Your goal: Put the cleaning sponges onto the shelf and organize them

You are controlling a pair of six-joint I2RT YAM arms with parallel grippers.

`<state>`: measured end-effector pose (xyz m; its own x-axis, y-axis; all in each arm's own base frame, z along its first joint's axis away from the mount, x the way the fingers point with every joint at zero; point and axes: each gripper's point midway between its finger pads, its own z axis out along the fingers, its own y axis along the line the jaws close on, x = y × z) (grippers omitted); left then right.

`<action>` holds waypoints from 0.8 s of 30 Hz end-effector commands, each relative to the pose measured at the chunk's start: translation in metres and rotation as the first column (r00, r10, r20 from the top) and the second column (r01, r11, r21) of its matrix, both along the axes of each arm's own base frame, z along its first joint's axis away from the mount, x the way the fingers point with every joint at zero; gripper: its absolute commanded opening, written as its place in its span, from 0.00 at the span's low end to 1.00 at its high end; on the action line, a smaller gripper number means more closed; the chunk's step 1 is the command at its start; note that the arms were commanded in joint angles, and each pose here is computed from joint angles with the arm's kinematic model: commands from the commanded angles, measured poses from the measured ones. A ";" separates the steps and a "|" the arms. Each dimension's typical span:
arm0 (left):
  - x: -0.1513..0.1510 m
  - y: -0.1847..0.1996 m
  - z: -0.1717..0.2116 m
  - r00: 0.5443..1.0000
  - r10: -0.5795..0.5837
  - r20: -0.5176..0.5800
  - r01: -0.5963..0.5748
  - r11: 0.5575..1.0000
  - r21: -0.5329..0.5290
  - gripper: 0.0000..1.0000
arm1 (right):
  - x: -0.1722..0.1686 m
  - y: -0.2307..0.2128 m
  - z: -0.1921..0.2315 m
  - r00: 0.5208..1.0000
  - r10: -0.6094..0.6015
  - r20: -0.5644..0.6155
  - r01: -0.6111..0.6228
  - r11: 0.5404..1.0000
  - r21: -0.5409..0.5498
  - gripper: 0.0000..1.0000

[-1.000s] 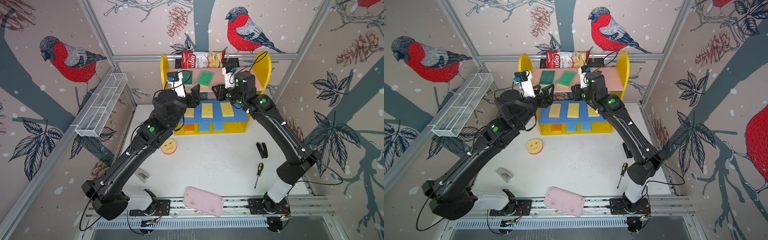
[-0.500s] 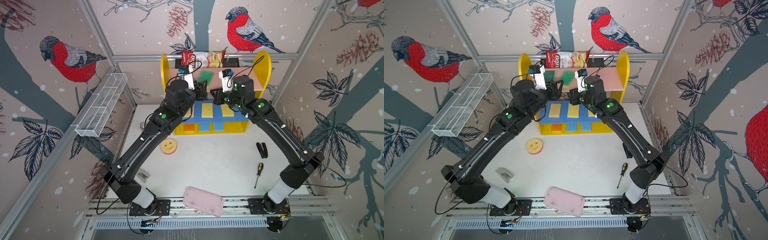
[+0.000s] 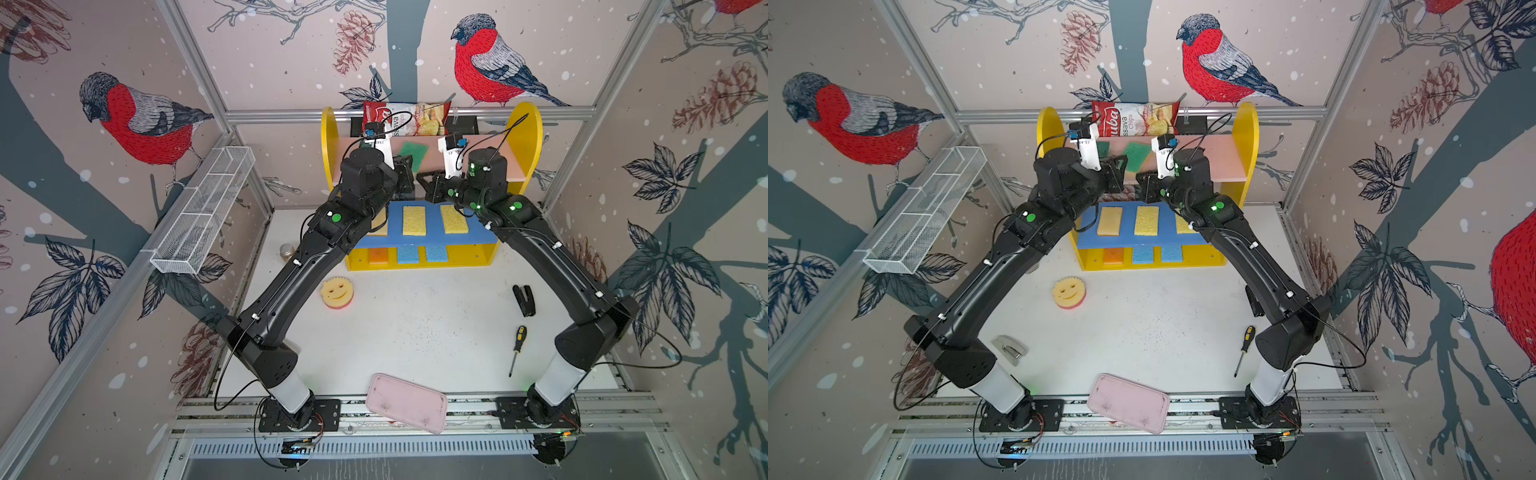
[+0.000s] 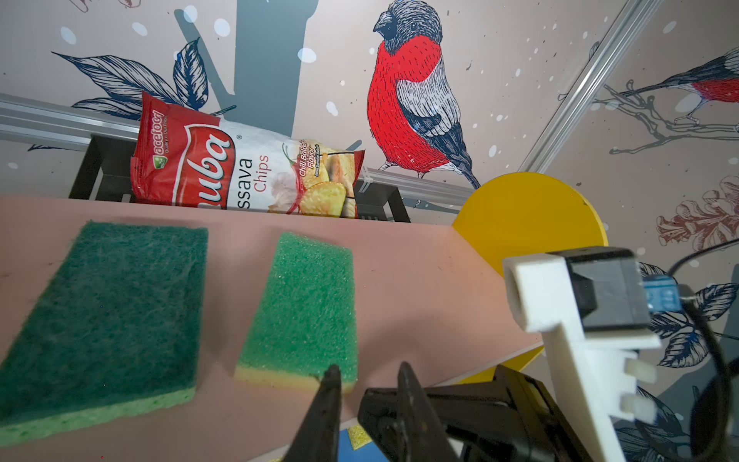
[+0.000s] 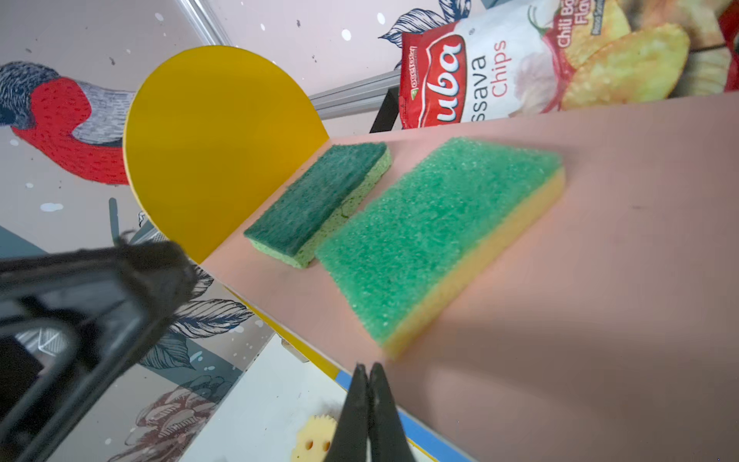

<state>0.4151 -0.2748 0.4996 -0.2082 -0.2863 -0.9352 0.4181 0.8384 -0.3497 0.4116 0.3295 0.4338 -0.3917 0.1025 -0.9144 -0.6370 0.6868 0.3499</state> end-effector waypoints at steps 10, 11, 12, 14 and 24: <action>0.038 -0.002 -0.014 0.999 0.002 -0.049 0.000 0.999 0.036 0.18 | 0.023 -0.022 0.010 0.999 -0.051 -0.012 0.052 0.996 0.071 0.00; 0.042 0.000 -0.014 0.999 0.008 -0.052 -0.006 0.999 0.033 0.16 | 0.022 -0.023 0.011 0.999 -0.050 -0.010 0.051 0.996 0.072 0.00; 0.047 0.002 -0.014 0.998 0.016 -0.057 -0.014 1.000 0.027 0.14 | 0.020 -0.022 0.012 0.999 -0.042 -0.007 0.043 0.996 0.073 0.00; 0.056 0.006 -0.012 0.998 0.021 -0.061 -0.020 1.000 0.009 0.11 | 0.013 -0.018 0.015 1.000 -0.026 -0.005 0.026 0.997 0.074 0.00; 0.085 0.009 -0.015 0.996 0.024 -0.080 -0.027 0.999 -0.029 0.08 | -0.022 0.030 0.025 0.993 0.096 0.070 -0.100 0.994 0.043 0.00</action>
